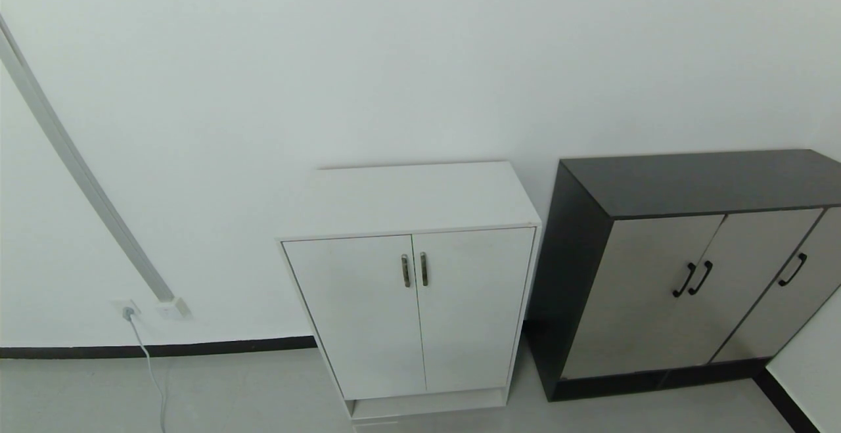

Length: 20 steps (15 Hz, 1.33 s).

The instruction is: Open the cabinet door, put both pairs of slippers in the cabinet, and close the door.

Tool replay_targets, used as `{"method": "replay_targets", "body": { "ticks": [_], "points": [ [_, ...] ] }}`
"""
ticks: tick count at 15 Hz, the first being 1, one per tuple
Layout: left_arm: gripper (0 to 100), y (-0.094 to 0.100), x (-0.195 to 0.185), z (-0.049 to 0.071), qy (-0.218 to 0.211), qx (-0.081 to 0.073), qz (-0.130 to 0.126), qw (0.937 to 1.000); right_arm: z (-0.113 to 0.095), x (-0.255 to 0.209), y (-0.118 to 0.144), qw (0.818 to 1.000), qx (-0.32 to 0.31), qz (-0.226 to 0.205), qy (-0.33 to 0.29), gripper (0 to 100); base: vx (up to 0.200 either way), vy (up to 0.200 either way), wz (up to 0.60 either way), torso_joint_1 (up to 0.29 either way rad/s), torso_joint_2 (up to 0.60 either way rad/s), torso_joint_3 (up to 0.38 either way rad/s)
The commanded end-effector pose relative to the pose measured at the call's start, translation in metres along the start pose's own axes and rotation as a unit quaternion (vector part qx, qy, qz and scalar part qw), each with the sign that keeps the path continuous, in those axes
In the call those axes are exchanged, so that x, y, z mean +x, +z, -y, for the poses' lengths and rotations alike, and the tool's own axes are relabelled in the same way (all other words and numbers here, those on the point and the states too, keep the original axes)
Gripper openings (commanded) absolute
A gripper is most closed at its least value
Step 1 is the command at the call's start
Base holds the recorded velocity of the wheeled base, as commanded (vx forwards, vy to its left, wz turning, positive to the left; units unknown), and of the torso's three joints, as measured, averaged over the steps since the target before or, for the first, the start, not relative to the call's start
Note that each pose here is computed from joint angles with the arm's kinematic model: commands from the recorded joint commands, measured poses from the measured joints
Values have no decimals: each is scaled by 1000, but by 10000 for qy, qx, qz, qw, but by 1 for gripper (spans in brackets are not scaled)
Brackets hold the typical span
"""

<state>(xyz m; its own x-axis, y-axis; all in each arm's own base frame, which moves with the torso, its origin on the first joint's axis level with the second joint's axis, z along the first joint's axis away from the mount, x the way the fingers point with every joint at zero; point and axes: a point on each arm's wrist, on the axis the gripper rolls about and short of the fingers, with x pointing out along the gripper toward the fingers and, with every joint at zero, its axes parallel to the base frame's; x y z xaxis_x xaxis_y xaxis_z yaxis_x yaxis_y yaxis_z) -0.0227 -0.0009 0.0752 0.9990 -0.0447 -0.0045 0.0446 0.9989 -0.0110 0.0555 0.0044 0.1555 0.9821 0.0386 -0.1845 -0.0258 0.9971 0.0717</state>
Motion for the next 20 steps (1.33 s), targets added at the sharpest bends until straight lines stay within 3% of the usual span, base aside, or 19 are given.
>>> {"method": "replay_targets", "body": {
  "ticks": [1, 8, 14, 18, 20],
  "points": [
    [0, 0, 0, 0, 1, 0, -8, 10000, 2, -10, -14, 9999, -72, 102, -10, 0, 0, 0, 0, 0, 0, 0],
    [0, 0, 0, 0, 1, 0, -8, 10000, 5, -13, -55, 9985, -333, -429, 35, 0, 0, 0, 0, 0, 0, 0],
    [0, 0, 0, 0, 1, 0, -8, 10000, 7, -30, -81, 9923, -576, -1013, 422, 0, 0, 0, 0, 0, 0, 0],
    [0, 0, 0, 0, 1, 0, -8, 10000, 8, -35, -84, 9925, -617, -915, 526, 0, 0, 0, 0, 0, 0, 0],
    [0, 0, 0, 0, -14, 39, -8, 10000, 9, -35, -84, 9945, -537, -870, 240, 0, 0, 0, 0, 0, 0, 0]
  ]
}}
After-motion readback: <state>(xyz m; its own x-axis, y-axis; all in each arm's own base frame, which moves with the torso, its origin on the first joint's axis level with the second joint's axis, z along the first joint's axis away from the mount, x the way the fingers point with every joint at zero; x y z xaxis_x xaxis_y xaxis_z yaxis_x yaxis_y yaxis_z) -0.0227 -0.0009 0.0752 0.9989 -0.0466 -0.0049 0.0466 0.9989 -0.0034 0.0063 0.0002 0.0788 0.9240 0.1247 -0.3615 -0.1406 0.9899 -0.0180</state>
